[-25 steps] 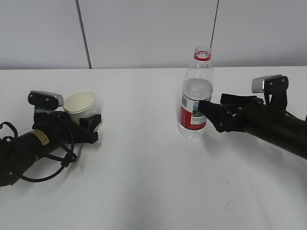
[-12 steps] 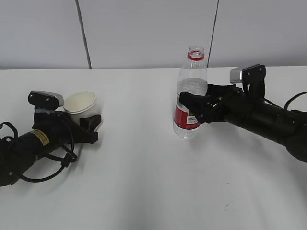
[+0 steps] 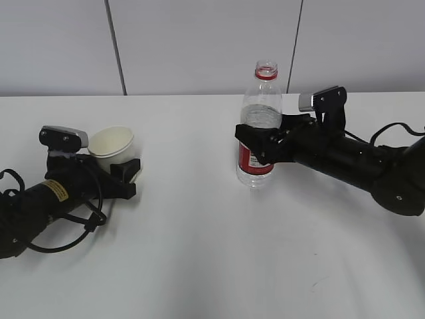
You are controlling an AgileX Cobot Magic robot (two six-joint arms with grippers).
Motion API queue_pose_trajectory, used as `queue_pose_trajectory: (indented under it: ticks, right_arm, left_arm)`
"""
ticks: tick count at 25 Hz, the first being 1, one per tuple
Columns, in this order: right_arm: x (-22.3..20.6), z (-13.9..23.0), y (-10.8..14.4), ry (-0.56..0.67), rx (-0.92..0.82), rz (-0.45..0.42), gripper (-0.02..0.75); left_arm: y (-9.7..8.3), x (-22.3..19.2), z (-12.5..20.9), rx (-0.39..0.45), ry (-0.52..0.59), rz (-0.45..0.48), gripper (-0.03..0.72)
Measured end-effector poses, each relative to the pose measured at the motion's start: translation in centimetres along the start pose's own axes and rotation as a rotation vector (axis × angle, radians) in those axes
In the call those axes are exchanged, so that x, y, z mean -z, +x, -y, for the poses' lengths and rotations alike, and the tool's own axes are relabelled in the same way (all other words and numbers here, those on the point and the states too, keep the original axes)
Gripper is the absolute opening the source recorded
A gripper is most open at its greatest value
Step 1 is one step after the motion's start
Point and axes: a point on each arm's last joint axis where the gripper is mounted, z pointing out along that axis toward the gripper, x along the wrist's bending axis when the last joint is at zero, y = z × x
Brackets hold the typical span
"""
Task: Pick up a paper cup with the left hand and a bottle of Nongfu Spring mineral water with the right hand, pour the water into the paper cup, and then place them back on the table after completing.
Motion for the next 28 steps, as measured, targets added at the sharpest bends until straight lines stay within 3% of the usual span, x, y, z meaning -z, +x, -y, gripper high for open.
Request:
queue_pose_trajectory:
  ticks: [6, 15, 28]
  right_arm:
    - [-0.59, -0.02, -0.31, 0.001, -0.003, 0.014, 0.659]
    - [-0.59, -0.04, -0.4, -0.001, -0.004, 0.023, 0.502]
    - [-0.62, -0.08, -0.43, -0.001, -0.004, 0.024, 0.479]
  left_arm:
    - [-0.01, 0.0, 0.0, 0.0, 0.0, 0.001, 0.407]
    - [-0.08, 0.0, 0.02, -0.004, 0.002, 0.009, 0.405]
    - [-0.66, 0.01, 0.14, -0.033, 0.015, 0.072, 0.386]
